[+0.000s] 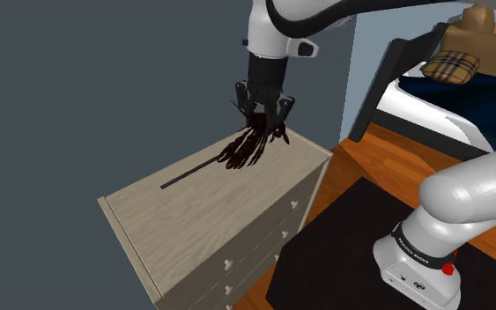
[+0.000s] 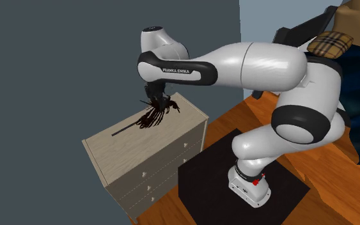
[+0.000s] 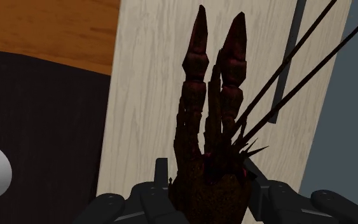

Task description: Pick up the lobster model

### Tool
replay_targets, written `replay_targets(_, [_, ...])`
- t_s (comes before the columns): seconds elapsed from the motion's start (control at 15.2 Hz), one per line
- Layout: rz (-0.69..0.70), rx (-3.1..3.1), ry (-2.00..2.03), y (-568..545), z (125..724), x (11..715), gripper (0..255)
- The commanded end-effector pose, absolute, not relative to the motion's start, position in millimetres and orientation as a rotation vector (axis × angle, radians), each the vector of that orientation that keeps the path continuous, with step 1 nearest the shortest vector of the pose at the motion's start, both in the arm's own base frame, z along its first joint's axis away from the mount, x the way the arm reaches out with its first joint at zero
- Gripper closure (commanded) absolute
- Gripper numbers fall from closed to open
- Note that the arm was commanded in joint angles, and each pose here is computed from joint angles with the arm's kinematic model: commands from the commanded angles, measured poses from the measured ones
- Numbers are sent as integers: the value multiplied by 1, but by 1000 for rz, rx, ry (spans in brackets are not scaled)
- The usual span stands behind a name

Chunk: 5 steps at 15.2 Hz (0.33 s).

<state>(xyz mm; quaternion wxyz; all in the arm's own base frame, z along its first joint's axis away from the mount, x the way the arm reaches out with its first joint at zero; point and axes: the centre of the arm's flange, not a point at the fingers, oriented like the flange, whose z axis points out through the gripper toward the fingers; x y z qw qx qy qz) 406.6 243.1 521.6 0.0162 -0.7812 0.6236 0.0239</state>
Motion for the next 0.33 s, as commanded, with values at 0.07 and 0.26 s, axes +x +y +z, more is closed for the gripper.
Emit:
replay_targets(0.07, [74,-2429,1939,243,538,407,255])
replay_targets(0.26, [74,-2429,1939,243,544,407,255])
